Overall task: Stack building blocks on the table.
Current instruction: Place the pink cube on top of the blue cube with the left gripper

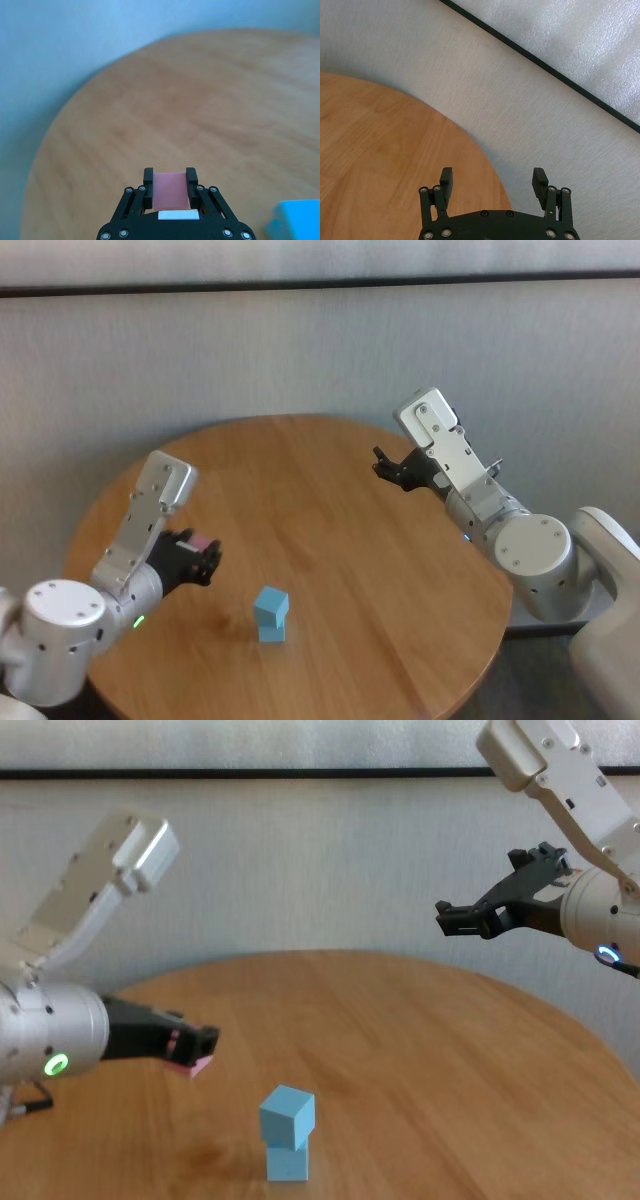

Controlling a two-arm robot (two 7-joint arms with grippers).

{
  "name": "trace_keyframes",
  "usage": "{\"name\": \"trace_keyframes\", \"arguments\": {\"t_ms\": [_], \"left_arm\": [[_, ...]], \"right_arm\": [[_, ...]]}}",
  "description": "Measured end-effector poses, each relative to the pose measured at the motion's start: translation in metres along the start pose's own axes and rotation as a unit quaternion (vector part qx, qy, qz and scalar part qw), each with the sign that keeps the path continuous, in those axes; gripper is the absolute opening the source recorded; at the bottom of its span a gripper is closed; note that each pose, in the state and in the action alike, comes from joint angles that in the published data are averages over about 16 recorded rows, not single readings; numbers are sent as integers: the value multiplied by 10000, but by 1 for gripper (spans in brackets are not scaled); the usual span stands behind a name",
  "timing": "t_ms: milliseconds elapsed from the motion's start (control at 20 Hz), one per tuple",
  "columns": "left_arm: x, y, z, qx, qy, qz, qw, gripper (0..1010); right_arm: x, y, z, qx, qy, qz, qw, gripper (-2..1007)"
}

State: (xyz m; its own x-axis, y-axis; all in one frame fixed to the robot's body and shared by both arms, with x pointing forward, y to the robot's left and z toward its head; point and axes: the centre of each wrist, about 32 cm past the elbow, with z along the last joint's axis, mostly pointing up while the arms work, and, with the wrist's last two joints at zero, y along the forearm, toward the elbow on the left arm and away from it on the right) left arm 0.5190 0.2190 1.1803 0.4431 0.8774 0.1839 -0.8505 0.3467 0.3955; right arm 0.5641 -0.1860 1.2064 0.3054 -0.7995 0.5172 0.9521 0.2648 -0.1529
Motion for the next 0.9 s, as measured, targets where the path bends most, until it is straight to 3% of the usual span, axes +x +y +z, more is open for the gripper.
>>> {"name": "trace_keyframes", "arguments": {"t_ms": [350,600,900], "left_arm": [[77,224,54,-329,-281,-548,9976,396],[83,306,62,-532,-336,-1083,9921,396],[79,290,75,-618,-383,-1640,9838,396]], "right_arm": [[0,0,0,0,0,0,10000,1001],[0,0,0,0,0,0,10000,1001],[0,0,0,0,0,0,10000,1001]]}}
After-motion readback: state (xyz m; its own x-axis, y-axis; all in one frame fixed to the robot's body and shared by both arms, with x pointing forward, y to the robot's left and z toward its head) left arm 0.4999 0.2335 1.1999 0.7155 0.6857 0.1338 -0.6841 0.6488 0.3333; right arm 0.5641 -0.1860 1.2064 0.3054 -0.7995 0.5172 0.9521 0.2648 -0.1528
